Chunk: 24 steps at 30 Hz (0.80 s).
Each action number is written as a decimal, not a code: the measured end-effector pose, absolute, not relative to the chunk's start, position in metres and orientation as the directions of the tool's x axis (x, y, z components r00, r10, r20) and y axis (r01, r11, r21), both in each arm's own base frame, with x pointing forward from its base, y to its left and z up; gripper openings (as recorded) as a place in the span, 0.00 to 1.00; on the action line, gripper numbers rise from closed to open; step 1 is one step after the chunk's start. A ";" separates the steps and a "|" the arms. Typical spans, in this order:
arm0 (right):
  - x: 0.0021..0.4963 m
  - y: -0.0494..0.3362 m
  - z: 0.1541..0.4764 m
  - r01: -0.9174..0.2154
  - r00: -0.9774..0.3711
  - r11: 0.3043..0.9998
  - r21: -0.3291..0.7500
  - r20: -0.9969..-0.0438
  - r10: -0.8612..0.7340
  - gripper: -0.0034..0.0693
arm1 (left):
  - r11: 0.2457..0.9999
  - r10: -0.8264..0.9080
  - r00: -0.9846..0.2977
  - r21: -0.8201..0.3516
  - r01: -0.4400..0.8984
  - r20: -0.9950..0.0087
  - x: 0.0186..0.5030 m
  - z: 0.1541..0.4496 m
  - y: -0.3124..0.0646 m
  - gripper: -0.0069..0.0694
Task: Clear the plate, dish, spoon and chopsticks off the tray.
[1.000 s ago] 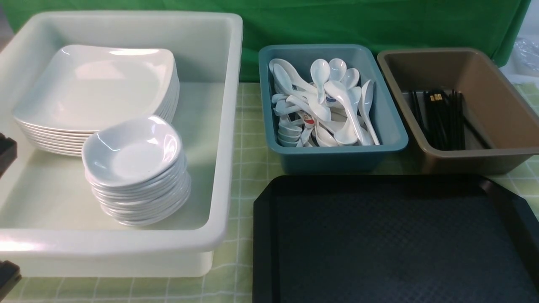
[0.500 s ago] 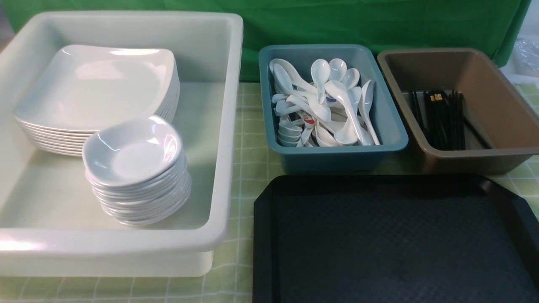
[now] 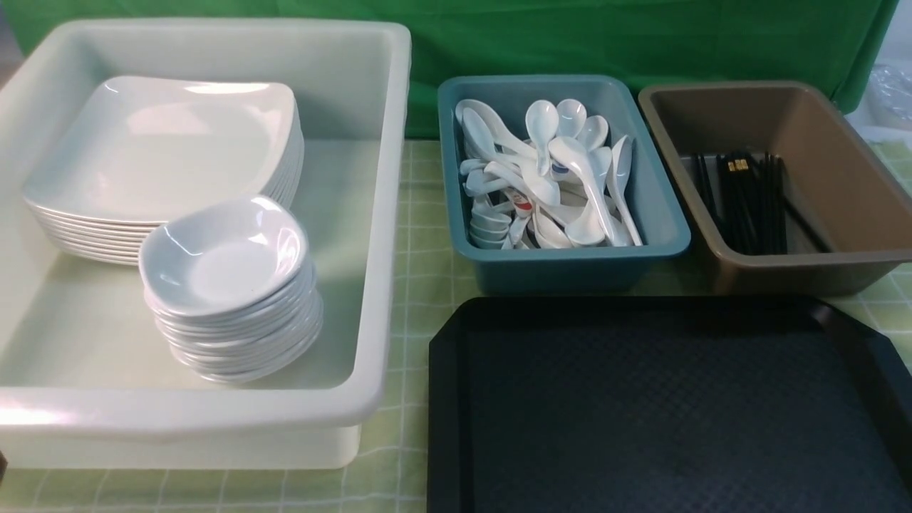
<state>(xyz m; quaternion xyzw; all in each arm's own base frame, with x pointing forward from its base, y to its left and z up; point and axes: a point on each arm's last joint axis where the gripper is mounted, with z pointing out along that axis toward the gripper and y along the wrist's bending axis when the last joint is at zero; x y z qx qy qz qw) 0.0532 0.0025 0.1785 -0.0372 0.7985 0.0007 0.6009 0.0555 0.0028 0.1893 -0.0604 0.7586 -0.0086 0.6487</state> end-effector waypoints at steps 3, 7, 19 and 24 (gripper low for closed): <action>0.053 0.002 0.179 -0.060 -0.274 0.997 -0.043 -0.960 -0.058 0.25 | 0.993 -0.099 -0.151 -0.089 -0.076 -0.983 0.055 0.189 0.003 0.10; 0.053 0.002 0.179 -0.060 -0.274 0.997 -0.043 -0.960 -0.058 0.27 | 0.993 -0.097 -0.152 -0.087 -0.076 -0.984 0.055 0.189 0.003 0.10; 0.053 0.002 0.179 -0.061 -0.274 0.997 -0.044 -0.960 -0.059 0.28 | 0.994 -0.093 -0.150 -0.083 -0.078 -0.984 0.056 0.189 0.003 0.10; 0.053 0.002 0.179 -0.061 -0.274 0.997 -0.044 -0.960 -0.059 0.30 | 0.994 -0.093 -0.150 -0.083 -0.078 -0.984 0.056 0.189 0.003 0.10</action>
